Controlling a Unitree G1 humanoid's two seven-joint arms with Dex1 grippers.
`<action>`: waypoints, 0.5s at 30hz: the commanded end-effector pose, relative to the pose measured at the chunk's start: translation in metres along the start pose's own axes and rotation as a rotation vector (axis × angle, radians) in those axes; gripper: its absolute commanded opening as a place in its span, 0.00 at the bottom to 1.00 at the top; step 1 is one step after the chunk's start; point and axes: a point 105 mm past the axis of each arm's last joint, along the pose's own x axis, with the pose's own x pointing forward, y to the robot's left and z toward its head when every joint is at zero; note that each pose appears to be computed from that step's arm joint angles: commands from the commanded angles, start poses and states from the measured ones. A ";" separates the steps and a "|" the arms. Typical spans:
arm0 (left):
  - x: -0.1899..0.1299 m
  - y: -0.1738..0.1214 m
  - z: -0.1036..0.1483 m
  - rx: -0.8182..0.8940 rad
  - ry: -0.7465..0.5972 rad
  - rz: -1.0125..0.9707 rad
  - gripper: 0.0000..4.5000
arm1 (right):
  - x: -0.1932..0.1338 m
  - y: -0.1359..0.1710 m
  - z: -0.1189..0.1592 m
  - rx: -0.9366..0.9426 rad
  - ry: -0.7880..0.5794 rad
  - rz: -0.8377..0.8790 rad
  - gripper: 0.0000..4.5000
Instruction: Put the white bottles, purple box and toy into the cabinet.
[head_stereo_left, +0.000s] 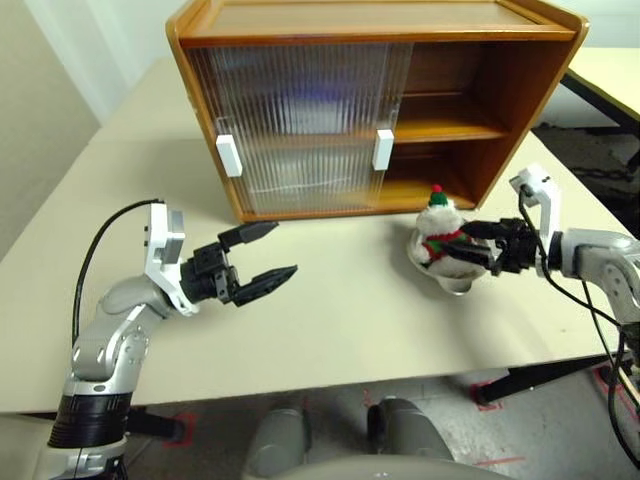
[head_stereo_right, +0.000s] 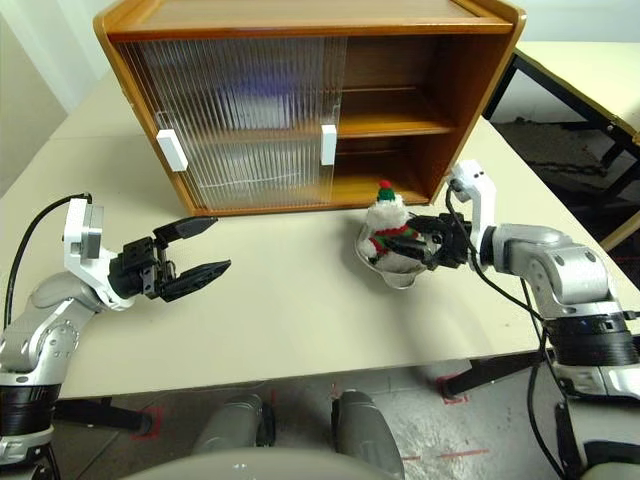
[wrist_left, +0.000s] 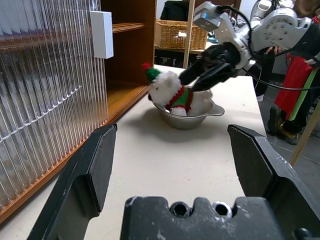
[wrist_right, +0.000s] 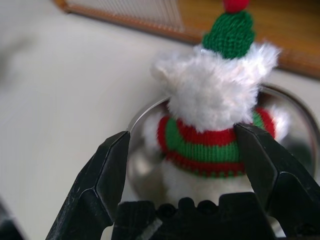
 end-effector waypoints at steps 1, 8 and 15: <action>0.003 -0.002 0.000 0.008 0.001 -0.021 1.00 | 0.008 -0.001 -0.005 0.005 0.027 -0.007 0.99; 0.001 -0.007 0.001 0.016 0.001 -0.056 1.00 | 0.010 -0.005 0.001 0.007 0.014 -0.006 0.70; -0.001 -0.010 0.001 0.015 0.007 -0.087 1.00 | 0.005 -0.006 -0.002 0.007 0.039 0.017 0.13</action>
